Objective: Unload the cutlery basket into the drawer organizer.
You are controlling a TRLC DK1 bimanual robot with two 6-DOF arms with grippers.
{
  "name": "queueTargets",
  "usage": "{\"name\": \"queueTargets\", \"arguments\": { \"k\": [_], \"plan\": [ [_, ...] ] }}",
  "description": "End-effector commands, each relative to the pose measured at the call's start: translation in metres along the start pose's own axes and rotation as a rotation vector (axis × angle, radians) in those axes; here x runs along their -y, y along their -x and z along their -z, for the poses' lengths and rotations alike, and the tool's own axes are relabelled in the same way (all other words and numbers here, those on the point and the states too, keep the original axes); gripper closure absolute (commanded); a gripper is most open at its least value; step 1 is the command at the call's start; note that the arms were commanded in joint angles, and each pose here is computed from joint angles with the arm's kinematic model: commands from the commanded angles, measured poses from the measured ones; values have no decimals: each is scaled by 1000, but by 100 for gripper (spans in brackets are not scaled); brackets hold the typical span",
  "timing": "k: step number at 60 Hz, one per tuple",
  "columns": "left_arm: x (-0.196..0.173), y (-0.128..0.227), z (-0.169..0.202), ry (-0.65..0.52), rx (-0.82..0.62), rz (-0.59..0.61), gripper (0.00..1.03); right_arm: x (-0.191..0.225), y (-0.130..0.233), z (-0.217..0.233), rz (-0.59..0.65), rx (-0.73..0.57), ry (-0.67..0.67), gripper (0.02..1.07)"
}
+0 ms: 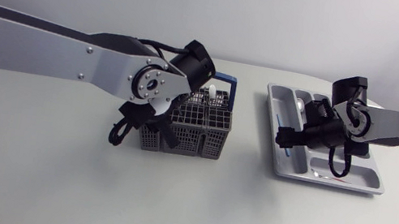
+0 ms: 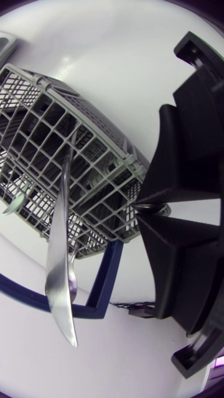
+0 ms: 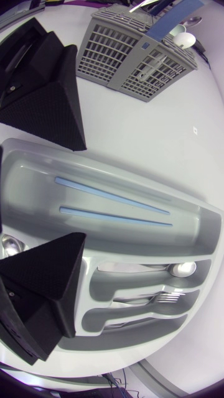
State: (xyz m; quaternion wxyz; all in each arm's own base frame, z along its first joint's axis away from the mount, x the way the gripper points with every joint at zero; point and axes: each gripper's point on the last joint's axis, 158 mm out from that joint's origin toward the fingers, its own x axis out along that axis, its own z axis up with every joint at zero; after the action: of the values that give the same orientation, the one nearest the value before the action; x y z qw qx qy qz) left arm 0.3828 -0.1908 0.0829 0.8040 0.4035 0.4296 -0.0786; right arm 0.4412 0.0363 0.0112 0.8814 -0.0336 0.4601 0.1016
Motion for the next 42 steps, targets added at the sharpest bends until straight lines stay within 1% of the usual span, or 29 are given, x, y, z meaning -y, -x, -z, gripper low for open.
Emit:
{"name": "queueTargets", "arguments": {
  "k": [1,23,42],
  "plan": [
    [1,-7,2,19,-18,-13,88,2,-7,15,2,-29,5,13],
    [1,-2,2,12,-8,-16,97,3,-7,16,4,-25,8,13],
    [-5,2,0,13,1,-38,99,4,-7,17,4,-26,7,13]
  ]
}}
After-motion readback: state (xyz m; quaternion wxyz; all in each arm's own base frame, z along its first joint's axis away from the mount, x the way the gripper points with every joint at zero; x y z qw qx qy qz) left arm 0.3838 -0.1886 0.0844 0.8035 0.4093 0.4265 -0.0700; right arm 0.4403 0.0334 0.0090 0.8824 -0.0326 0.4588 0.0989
